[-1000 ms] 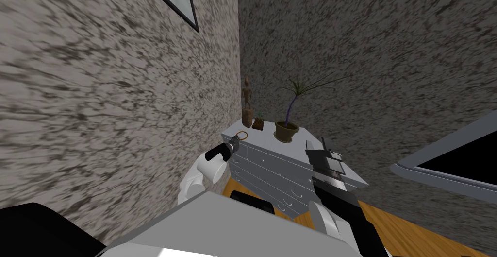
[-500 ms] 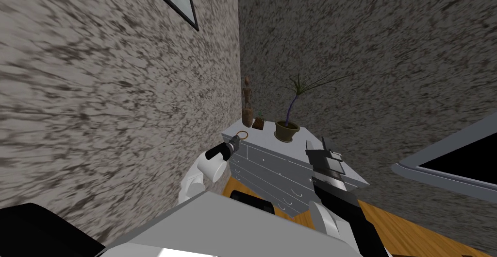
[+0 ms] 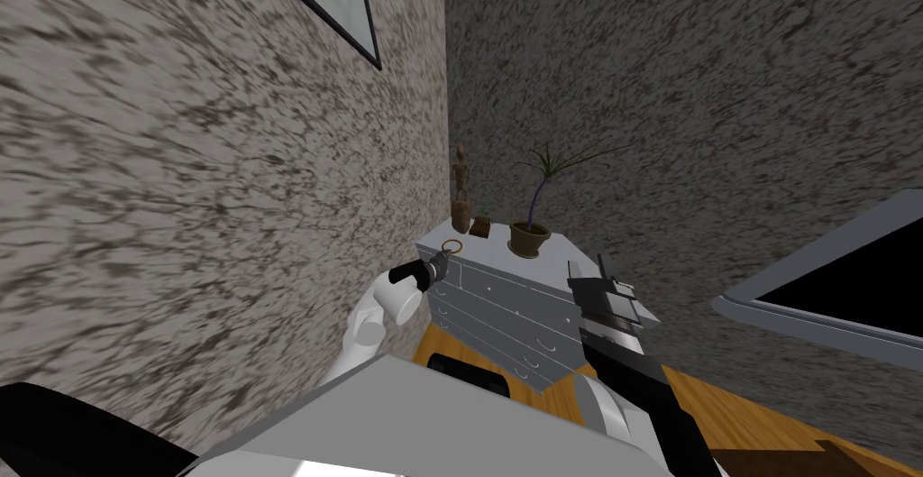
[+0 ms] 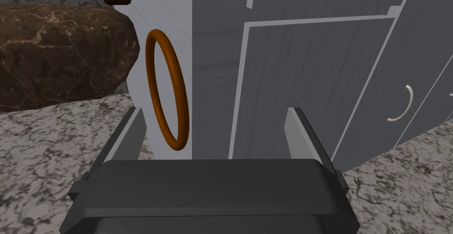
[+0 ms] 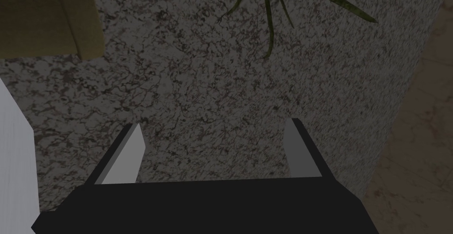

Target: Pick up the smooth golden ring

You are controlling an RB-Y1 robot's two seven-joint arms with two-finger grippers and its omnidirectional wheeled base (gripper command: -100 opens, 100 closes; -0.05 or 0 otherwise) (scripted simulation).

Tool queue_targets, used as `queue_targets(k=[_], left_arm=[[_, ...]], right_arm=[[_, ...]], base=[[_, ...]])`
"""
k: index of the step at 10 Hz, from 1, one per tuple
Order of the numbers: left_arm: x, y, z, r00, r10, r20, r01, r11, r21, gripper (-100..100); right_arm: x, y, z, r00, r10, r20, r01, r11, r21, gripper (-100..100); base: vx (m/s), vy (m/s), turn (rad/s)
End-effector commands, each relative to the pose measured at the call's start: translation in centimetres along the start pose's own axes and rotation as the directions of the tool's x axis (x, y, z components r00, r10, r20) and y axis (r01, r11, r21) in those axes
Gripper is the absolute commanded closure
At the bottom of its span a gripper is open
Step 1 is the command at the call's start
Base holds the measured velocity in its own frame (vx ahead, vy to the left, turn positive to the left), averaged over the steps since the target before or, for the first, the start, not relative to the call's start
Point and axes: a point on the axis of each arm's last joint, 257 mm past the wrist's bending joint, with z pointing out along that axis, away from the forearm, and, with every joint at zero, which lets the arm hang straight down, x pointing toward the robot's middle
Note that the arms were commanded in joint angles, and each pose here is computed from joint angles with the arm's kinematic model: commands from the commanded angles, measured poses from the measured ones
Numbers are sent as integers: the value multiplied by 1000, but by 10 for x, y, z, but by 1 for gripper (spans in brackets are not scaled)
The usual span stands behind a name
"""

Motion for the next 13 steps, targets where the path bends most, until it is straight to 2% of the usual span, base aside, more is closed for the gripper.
queue_targets(k=[1, 7, 8, 11, 12, 13], left_arm=[[3, 2, 5, 1000, 12, -25, -13, 999, -31, -100], [16, 4, 21, 991, 54, -124, -73, 985, -158, -100], [18, 4, 20, 990, 50, -134, -71, 985, -158, -100], [21, 3, 24, 982, 70, -175, -110, 967, -231, -100], [25, 2, 24, 980, 67, -187, -110, 967, -230, -100], [26, 0, 24, 976, 72, -203, -124, 959, -254, -100]], right_arm=[[0, 0, 0, 1000, 0, 0, 0, 1000, 0, 0], [0, 0, 0, 1000, 0, 0, 0, 1000, 0, 0], [0, 0, 0, 1000, 0, 0, 0, 1000, 0, 0], [0, 0, 0, 1000, 0, 0, 0, 1000, 0, 0], [0, 0, 0, 1000, 0, 0, 0, 1000, 0, 0], [0, 0, 0, 1000, 0, 0, 0, 1000, 0, 0]], base=[[-35, 6, -15], [-34, 12, -27], [-14, 8, -15], [-6, 11, -34], [0, 12, -18], [3, 10, -33]])
